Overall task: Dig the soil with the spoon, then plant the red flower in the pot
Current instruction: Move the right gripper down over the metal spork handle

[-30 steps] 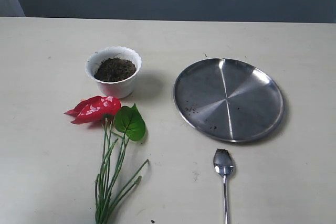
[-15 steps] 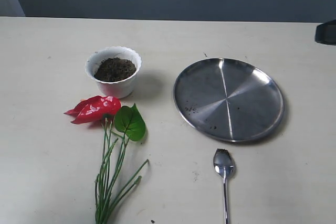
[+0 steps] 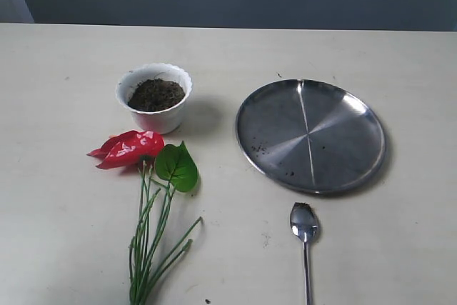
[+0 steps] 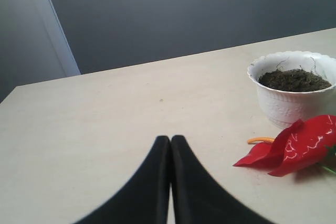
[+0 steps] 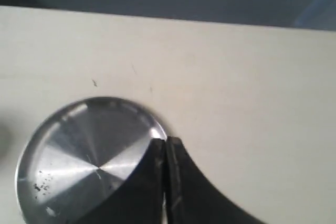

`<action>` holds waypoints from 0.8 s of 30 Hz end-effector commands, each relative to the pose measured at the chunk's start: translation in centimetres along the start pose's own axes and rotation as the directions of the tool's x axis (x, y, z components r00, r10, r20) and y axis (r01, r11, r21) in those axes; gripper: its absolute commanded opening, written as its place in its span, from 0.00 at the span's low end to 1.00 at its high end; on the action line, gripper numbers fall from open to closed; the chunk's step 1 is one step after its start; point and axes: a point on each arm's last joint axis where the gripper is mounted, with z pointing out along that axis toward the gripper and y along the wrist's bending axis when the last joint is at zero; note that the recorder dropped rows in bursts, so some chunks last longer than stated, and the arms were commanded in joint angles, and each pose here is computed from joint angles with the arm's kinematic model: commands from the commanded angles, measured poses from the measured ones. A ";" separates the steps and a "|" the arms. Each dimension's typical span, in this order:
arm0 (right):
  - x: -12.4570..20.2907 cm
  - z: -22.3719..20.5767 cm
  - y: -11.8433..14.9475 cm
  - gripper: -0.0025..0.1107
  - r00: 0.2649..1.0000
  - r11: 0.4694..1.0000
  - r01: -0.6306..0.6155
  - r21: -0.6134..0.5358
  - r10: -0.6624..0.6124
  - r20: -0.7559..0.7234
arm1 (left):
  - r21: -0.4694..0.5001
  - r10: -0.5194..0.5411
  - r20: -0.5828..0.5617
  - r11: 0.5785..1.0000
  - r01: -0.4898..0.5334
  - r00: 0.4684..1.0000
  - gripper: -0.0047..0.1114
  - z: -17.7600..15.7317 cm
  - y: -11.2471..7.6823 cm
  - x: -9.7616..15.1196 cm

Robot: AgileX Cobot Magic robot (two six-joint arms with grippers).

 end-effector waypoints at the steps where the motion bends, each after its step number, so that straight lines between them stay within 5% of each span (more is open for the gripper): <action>1: 0.9 5.3 2.9 0.02 0.974 0.983 -0.055 -0.176 0.014 -0.227 | 0.000 -0.004 0.012 1.000 0.004 1.000 0.04 0.0 0.0 0.0; 3: 2.8 7.3 5.2 0.02 0.944 0.962 -0.071 -0.262 -0.020 -0.331 | 0.000 -0.004 0.012 1.000 0.004 1.000 0.04 0.0 0.0 0.0; 6: 6.6 8.8 8.3 0.02 0.889 0.965 0.078 -0.250 -0.181 -0.422 | 0.000 -0.004 0.012 1.000 0.004 1.000 0.04 0.0 0.0 0.0; 10: 10.5 7.7 10.7 0.02 0.883 0.980 0.117 -0.158 -0.175 -0.435 | 0.000 -0.004 0.014 1.000 0.004 1.000 0.04 0.0 0.0 0.0; 14: 15.1 5.5 12.2 0.02 0.858 0.973 0.126 -0.195 -0.206 -0.471 | 0.000 -0.004 0.014 1.000 0.004 1.000 0.04 0.0 0.0 0.0; 24: 24.5 4.7 12.2 0.02 0.846 0.961 -0.101 -0.256 -0.052 -0.531 | 0.000 -0.004 0.014 1.000 0.004 1.000 0.04 0.0 0.0 0.0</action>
